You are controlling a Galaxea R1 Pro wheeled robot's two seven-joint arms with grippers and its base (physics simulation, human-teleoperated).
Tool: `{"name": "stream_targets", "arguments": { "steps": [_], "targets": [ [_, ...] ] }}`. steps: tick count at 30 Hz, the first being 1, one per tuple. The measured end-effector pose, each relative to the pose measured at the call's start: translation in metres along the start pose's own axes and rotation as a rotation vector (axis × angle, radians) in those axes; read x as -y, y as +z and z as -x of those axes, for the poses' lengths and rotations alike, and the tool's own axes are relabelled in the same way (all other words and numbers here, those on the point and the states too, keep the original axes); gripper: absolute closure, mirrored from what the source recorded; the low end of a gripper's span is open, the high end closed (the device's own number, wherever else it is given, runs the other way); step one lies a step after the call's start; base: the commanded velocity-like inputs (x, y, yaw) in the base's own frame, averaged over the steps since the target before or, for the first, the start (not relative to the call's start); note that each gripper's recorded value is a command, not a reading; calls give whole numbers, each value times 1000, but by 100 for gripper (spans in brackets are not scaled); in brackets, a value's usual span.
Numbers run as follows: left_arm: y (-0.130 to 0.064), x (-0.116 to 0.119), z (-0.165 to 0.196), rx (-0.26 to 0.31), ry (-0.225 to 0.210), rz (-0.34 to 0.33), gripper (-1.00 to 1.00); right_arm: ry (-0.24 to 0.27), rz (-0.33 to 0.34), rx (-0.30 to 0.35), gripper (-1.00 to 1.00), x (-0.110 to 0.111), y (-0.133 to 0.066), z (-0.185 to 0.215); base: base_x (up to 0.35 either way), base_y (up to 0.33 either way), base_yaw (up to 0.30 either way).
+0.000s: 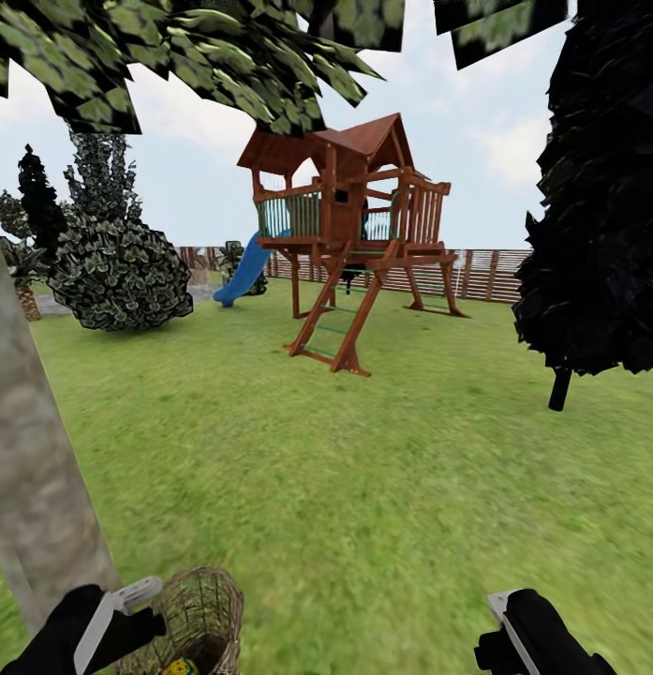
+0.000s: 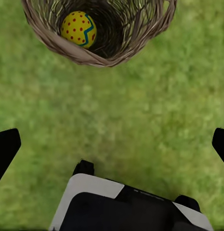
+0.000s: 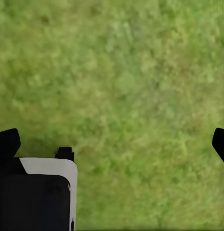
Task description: Take the three Easter eggs out of the wicker basket on the lawn in the garden, then place them on the lawn next to a single tree (choose any tree) so that all three eggs are next to the same tree and none are left in the basket.
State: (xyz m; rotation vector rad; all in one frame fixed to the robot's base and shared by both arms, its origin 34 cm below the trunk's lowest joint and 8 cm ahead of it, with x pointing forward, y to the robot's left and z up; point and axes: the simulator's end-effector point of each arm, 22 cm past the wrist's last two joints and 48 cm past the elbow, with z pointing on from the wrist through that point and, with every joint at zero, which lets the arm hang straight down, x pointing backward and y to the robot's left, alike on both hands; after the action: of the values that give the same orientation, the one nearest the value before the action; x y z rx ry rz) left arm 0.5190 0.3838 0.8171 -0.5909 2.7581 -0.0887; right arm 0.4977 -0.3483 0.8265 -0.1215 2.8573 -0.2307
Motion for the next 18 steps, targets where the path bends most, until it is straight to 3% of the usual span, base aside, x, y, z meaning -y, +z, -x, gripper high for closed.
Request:
{"name": "stream_targets", "arguments": {
  "steps": [10, 18],
  "targets": [
    [-1, -2, 1, 2, 2, 5, -100, -1, 0, 0, -100, 0, 0, 0, -140, -173, 0],
    [-1, 0, 2, 8, -2, 1, -100, 0, -1, 1, -100, 0, -1, 0, 251, -7, 0]
  ]
}}
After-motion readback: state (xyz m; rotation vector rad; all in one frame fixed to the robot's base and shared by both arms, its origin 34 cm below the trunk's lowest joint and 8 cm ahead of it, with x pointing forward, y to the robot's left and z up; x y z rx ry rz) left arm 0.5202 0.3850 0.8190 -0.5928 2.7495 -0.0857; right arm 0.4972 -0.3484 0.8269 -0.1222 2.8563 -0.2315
